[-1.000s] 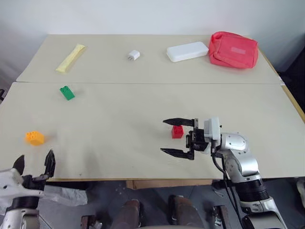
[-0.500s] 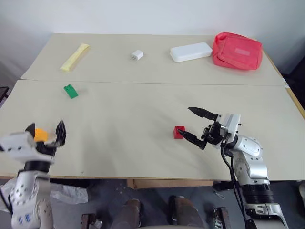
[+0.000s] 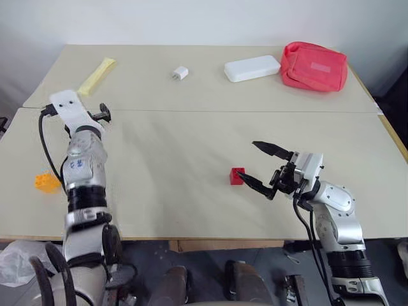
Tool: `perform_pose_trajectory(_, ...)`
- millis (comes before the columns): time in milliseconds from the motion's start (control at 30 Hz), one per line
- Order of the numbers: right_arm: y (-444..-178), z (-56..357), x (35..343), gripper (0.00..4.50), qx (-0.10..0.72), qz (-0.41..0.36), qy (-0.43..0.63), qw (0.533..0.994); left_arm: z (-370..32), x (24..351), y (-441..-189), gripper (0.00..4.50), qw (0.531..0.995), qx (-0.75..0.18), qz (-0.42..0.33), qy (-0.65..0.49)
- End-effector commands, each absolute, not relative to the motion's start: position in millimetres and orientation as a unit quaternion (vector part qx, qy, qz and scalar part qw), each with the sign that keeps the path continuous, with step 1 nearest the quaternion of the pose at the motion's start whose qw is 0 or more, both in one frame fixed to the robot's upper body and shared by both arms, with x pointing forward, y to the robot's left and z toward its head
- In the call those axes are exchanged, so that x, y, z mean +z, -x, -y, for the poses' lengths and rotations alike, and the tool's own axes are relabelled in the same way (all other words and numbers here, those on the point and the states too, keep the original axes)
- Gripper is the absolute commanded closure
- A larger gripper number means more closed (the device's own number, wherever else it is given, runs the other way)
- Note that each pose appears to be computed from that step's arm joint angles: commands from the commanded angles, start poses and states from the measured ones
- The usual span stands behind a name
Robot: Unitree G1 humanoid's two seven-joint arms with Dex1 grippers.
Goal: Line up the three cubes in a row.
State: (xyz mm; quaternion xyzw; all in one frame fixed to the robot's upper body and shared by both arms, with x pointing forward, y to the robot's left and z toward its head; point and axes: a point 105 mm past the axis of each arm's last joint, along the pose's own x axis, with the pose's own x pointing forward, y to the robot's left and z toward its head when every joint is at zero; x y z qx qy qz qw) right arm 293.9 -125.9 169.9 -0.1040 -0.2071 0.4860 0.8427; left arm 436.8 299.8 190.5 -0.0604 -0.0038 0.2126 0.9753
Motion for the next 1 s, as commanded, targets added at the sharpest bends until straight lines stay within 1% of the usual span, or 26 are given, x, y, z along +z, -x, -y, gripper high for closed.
perform_pose_trajectory(33,-289,123,180,0.06,0.489,0.226,0.110,0.836,-316,201,-438,0.00,0.963,0.268,0.009,0.033)
perform_pose_trajectory(133,-288,122,179,0.06,0.489,0.225,0.110,0.836,-316,202,-441,0.00,0.955,0.295,0.000,0.027)
perform_pose_trajectory(200,-288,122,178,0.06,0.485,0.225,0.112,0.837,-318,196,-443,0.00,0.952,0.303,-0.014,0.032)
perform_pose_trajectory(367,-286,123,176,0.06,0.480,0.223,0.111,0.841,-310,188,-452,0.00,0.957,0.284,-0.040,0.038)
perform_pose_trajectory(433,-286,124,176,0.06,0.476,0.224,0.114,0.843,-313,185,-452,0.00,0.953,0.295,-0.052,0.048)
perform_pose_trajectory(533,-287,124,176,0.06,0.471,0.224,0.113,0.845,-310,188,-454,0.00,0.953,0.292,-0.052,0.057)
perform_pose_trajectory(633,-288,124,176,0.00,0.469,0.224,0.114,0.847,-311,190,-454,0.60,0.952,0.297,-0.050,0.048)
perform_pose_trajectory(700,-289,124,175,0.00,0.468,0.225,0.115,0.847,-310,191,-454,1.19,0.953,0.297,-0.047,0.050)
perform_pose_trajectory(867,-289,120,173,0.00,0.470,0.224,0.111,0.847,-313,188,-453,2.86,0.953,0.295,-0.047,0.046)
perform_pose_trajectory(900,-289,120,173,0.00,0.471,0.225,0.110,0.846,-313,187,-453,3.06,0.953,0.294,-0.048,0.046)
perform_pose_trajectory(1000,-290,120,173,0.00,0.471,0.225,0.110,0.846,-314,186,-452,3.05,0.954,0.291,-0.046,0.049)
